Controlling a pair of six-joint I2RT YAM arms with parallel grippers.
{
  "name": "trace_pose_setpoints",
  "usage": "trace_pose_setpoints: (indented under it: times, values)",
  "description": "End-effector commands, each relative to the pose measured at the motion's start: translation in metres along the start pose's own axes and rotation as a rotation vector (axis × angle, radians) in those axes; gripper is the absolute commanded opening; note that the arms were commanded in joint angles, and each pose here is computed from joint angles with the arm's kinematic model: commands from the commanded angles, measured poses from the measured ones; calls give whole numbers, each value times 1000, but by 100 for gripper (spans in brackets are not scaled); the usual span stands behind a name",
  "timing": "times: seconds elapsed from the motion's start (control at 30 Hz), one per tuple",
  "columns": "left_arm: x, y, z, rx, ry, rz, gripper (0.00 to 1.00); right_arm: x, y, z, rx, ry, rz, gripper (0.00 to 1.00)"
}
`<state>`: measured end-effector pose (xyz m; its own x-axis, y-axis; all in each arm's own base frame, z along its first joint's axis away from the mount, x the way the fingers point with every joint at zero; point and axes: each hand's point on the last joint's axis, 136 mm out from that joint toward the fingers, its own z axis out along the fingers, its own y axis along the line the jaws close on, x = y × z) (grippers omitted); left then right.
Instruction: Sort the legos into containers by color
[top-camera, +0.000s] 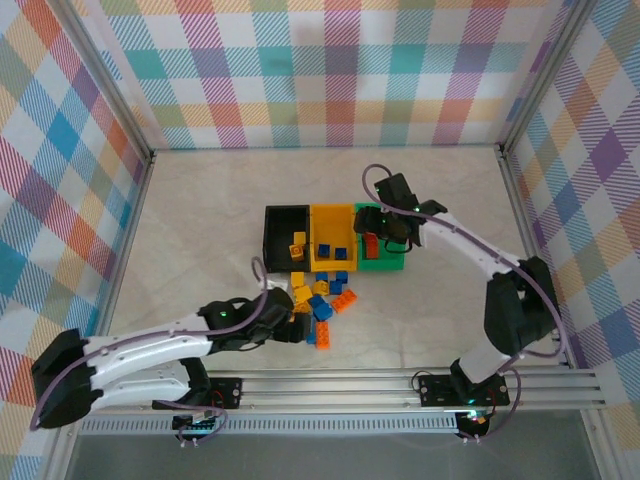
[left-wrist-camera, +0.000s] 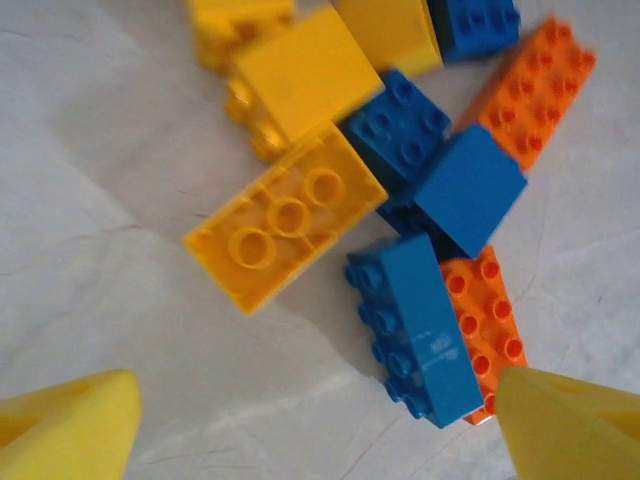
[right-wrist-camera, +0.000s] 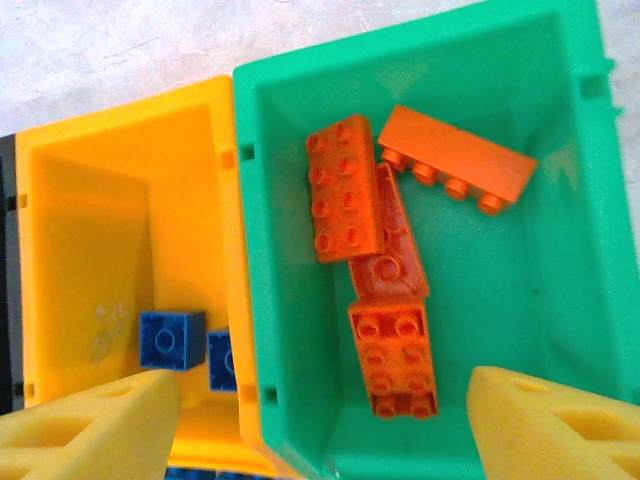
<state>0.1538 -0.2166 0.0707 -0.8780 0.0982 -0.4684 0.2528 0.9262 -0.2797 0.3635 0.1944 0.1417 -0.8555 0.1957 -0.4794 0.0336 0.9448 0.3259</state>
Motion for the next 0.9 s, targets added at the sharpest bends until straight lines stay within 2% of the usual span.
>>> trace_pose_setpoints:
  times: [0.0, 0.17, 0.33, 0.5, 0.6, 0.73, 0.87]
  values:
    - [-8, -39, 7, 72, -9, 49, 85, 2, 1, -14, -41, -28, 8, 76]
    - [6, -47, 29, 37, 62, 91, 72, 4, 1, -25, -65, -48, 7, 76]
    - [10, -39, 40, -23, 84, 109, 53, 3, 4, -33, -87, -65, 11, 76]
    - [15, -33, 43, -44, 99, 120, 47, 2, 5, -36, -97, -76, 11, 76]
    - [21, -26, 46, -67, 114, 122, 38, 2, 4, -37, -98, -80, 14, 77]
    - [20, -23, 41, -79, 110, 117, 25, 3, 3, -39, -97, -84, 19, 77]
    - [6, -23, 17, -68, 57, 102, 20, 6, 2, -40, -103, -82, 27, 76]
